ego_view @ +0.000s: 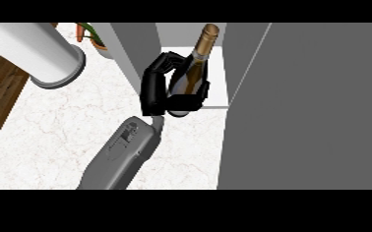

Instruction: Pick up the wine, place it into the cabinet and close the cabinet

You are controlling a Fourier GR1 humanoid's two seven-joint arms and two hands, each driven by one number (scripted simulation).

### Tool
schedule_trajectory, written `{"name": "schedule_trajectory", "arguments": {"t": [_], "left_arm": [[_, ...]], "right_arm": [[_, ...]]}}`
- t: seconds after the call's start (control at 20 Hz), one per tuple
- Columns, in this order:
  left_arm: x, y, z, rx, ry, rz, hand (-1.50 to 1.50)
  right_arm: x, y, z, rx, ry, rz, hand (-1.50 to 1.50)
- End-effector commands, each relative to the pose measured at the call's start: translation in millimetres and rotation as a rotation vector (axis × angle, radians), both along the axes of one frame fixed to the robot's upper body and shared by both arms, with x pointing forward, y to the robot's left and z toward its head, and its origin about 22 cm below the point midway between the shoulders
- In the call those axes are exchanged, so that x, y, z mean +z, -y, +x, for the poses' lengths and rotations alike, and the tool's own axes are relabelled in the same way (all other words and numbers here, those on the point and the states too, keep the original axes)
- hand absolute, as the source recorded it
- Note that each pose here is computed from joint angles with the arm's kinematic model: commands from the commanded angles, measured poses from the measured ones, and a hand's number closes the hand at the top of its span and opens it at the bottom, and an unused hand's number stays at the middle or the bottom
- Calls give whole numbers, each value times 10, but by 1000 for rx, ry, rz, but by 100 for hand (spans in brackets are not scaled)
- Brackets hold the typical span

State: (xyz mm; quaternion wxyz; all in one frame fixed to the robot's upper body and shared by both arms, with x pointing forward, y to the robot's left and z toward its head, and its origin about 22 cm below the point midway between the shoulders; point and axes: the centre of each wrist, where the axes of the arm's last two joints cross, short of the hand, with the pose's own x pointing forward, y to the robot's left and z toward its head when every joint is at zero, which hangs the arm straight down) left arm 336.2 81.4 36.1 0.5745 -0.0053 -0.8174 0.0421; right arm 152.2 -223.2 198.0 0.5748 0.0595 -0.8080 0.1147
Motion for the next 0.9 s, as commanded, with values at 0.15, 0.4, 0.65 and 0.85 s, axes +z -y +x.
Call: {"name": "schedule_trajectory", "arguments": {"t": [0.15, 0.4, 0.65, 0.85], "left_arm": [[-49, -65, 289, -17, -30, -11, 150], [-41, -92, 390, -21, -63, -19, 150], [-128, -130, 554, 18, -90, 26, 150], [-144, -156, 599, 17, -79, 33, 150]], "right_arm": [[199, -85, -128, 50, 38, 49, -150], [176, 26, -104, 39, 31, 53, -150], [173, 38, -199, 69, 32, 57, -150], [61, -34, -164, 72, 15, 57, -150]]}}
